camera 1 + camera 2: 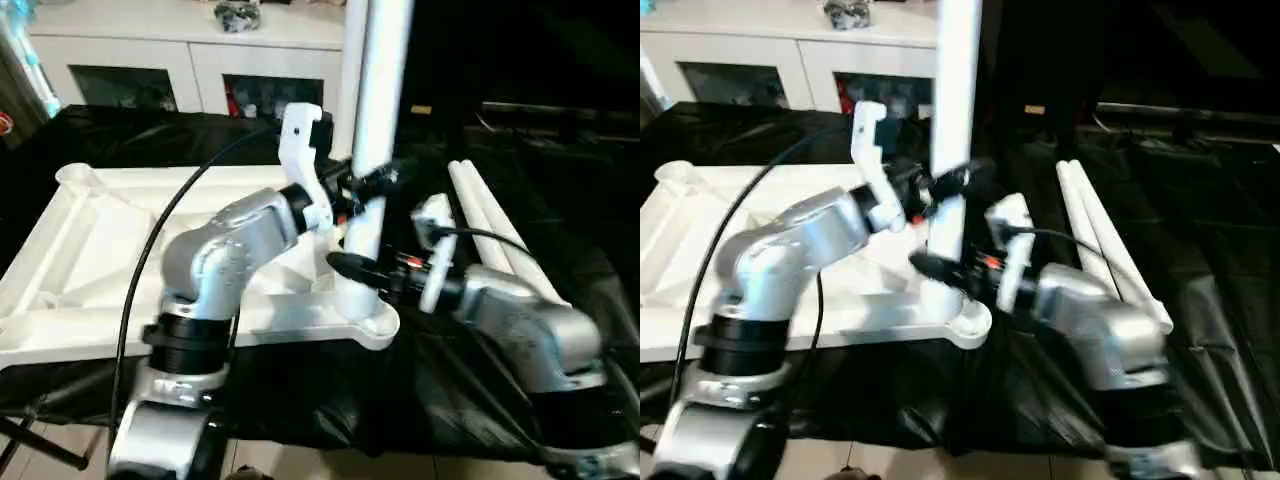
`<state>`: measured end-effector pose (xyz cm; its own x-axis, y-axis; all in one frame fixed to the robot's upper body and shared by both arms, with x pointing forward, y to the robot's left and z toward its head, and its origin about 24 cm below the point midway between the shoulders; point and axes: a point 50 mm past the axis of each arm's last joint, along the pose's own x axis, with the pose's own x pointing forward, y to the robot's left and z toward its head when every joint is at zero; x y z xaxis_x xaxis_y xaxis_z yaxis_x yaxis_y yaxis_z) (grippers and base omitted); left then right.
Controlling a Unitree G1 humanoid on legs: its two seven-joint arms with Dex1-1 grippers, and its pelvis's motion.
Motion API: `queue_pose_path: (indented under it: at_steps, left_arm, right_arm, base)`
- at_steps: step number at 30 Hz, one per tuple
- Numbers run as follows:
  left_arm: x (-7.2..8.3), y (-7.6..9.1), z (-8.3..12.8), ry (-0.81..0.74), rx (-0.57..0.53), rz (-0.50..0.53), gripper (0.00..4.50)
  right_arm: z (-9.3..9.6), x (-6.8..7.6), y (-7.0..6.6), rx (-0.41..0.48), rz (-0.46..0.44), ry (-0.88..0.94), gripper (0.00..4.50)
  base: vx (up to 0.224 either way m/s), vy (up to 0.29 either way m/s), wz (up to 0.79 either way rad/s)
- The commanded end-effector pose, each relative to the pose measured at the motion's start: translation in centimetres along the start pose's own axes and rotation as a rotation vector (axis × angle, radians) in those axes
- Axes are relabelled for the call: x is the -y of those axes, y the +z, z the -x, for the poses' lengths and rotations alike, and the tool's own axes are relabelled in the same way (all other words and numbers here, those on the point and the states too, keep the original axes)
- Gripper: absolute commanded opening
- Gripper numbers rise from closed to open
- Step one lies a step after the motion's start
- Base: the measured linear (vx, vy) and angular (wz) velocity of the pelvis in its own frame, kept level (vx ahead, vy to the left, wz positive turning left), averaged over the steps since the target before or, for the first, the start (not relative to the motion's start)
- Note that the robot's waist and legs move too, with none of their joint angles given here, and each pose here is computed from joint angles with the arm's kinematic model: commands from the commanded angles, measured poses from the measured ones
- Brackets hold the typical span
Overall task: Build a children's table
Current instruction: Pick table leg
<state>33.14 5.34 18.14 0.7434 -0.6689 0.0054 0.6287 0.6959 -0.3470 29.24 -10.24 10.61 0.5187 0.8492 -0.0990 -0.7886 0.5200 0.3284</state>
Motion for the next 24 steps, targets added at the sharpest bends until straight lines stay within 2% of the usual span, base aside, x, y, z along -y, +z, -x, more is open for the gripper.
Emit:
queue_pose_path:
  at_steps: [1, 4, 5, 10, 11, 13, 14, 16, 18, 24]
  left_arm:
    - [-1.0, 0.0, 0.0, 0.146, 0.011, -0.013, 2.9]
    - [-0.8, 0.0, -0.1, 0.164, 0.033, 0.009, 2.74]
    - [-0.6, 0.0, -0.1, 0.161, 0.034, 0.011, 2.53]
    - [0.0, -0.3, -0.2, 0.141, 0.038, 0.036, 2.32]
    - [0.1, -0.3, -0.2, 0.132, 0.04, 0.043, 2.11]
    - [0.3, -0.1, -0.2, 0.111, 0.048, 0.049, 1.98]
    - [0.4, 0.0, -0.2, 0.079, 0.05, 0.05, 1.89]
    - [0.4, 0.1, -0.2, 0.062, 0.049, 0.048, 1.87]
    - [0.6, 0.3, 0.2, -0.07, 0.035, 0.07, 1.86]
    - [1.0, 0.6, 1.0, -0.263, -0.006, 0.065, 1.86]
  right_arm:
    - [-0.9, -1.1, 2.1, 0.082, 0.086, 0.019, 1.9]
    - [-1.1, -1.2, 2.2, 0.093, 0.089, 0.009, 1.9]
    - [-1.1, -1.2, 2.2, 0.095, 0.089, 0.007, 1.9]
    - [-1.5, -1.3, 2.3, 0.105, 0.09, -0.015, 1.9]
    - [-1.5, -1.2, 2.3, 0.104, 0.09, -0.022, 1.9]
    - [-1.4, -1.1, 2.4, 0.104, 0.068, -0.01, 1.9]
    - [-1.1, -0.7, 2.5, 0.1, 0.052, -0.012, 2.46]
    - [-0.9, -0.5, 2.5, 0.098, 0.048, -0.015, 2.63]
    - [0.0, 0.3, 2.7, 0.084, 0.025, 0.01, 2.69]
    - [1.4, 0.3, 2.7, 0.024, 0.039, 0.123, 3.24]
  base:
    - [0.0, 0.0, 0.0]
    - [0.0, 0.0, 0.0]
    - [0.0, 0.0, 0.0]
    - [0.0, 0.0, 0.0]
    - [0.0, 0.0, 0.0]
    - [0.0, 0.0, 0.0]
    - [0.0, 0.0, 0.0]
    - [0.0, 0.0, 0.0]
    - [0.0, 0.0, 0.0]
    - [0.0, 0.0, 0.0]
